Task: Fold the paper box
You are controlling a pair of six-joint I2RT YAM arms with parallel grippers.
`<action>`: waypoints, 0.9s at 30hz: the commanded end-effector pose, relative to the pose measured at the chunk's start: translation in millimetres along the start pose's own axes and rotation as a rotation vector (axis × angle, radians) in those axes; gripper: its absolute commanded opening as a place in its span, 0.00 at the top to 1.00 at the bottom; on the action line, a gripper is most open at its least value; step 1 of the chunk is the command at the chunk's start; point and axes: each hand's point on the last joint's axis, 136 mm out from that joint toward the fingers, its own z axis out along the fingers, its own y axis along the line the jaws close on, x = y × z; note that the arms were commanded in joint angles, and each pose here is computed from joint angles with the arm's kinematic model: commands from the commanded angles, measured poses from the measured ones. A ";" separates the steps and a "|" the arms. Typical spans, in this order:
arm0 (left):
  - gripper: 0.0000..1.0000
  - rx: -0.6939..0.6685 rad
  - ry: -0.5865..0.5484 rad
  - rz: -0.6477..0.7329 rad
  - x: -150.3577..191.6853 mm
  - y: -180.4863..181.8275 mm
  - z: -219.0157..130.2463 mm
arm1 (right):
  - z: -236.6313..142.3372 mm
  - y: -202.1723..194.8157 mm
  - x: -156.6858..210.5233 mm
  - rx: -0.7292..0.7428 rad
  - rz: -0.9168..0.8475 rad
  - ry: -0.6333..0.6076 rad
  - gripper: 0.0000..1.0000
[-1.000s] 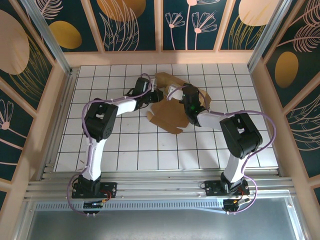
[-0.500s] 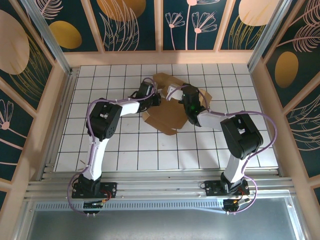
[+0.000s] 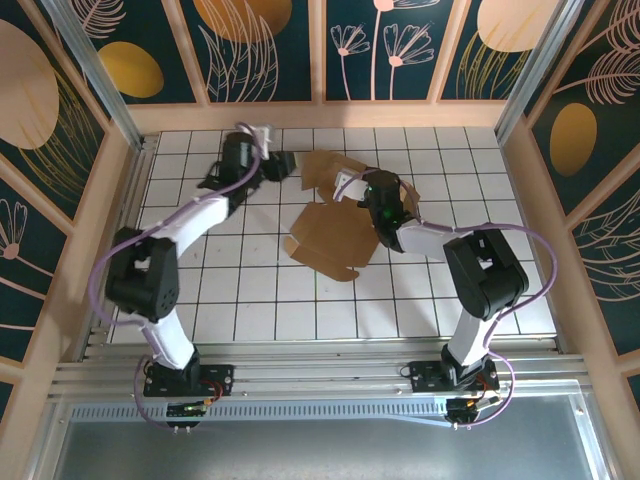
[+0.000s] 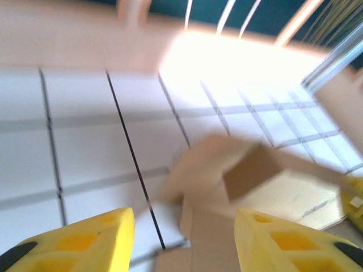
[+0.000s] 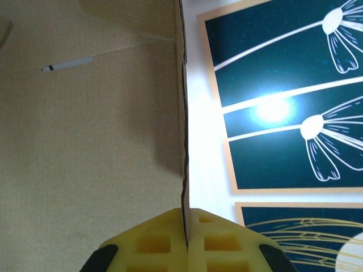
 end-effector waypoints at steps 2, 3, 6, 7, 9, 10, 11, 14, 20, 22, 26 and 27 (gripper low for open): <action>0.50 0.144 0.121 0.360 16.7 -11.3 4.9 | -12.4 -7.6 -11.8 -0.038 0.057 -0.076 1.00; 0.49 0.154 0.140 0.389 20.4 -9.8 9.5 | -13.0 -8.4 -12.6 -0.040 0.059 -0.079 1.00; 0.47 0.157 0.195 0.467 32.5 0.3 30.4 | -13.0 -7.3 -12.8 -0.042 0.058 -0.082 1.00; 0.44 0.160 0.234 0.482 41.6 5.8 38.6 | -12.2 -7.0 -11.6 -0.042 0.053 -0.077 1.00; 0.36 0.207 0.281 0.506 50.2 5.3 49.2 | -11.0 -4.0 -8.9 -0.044 0.036 -0.065 1.00; 0.34 0.237 0.302 0.510 55.5 3.8 53.1 | -10.4 -2.7 -7.8 -0.044 0.029 -0.061 1.00; 0.33 0.269 0.314 0.516 60.6 1.3 55.1 | -10.3 -2.5 -7.2 -0.042 0.026 -0.058 1.00; 0.32 0.334 0.318 0.538 71.2 -3.3 59.3 | -9.2 -1.1 -5.8 -0.044 0.026 -0.056 1.00; 0.39 0.281 0.301 0.517 69.6 11.9 87.8 | -8.7 0.0 -5.8 -0.047 0.026 -0.057 1.00; 0.41 0.271 0.293 0.509 67.4 15.4 99.2 | -9.6 -1.1 -7.4 -0.046 0.028 -0.062 1.00; 0.44 0.294 0.325 0.482 73.3 16.1 113.6 | -9.6 0.8 -6.7 -0.052 0.023 -0.056 1.00; 0.46 0.293 0.338 0.477 76.1 17.0 116.0 | -9.8 1.5 -6.7 -0.052 0.020 -0.054 1.00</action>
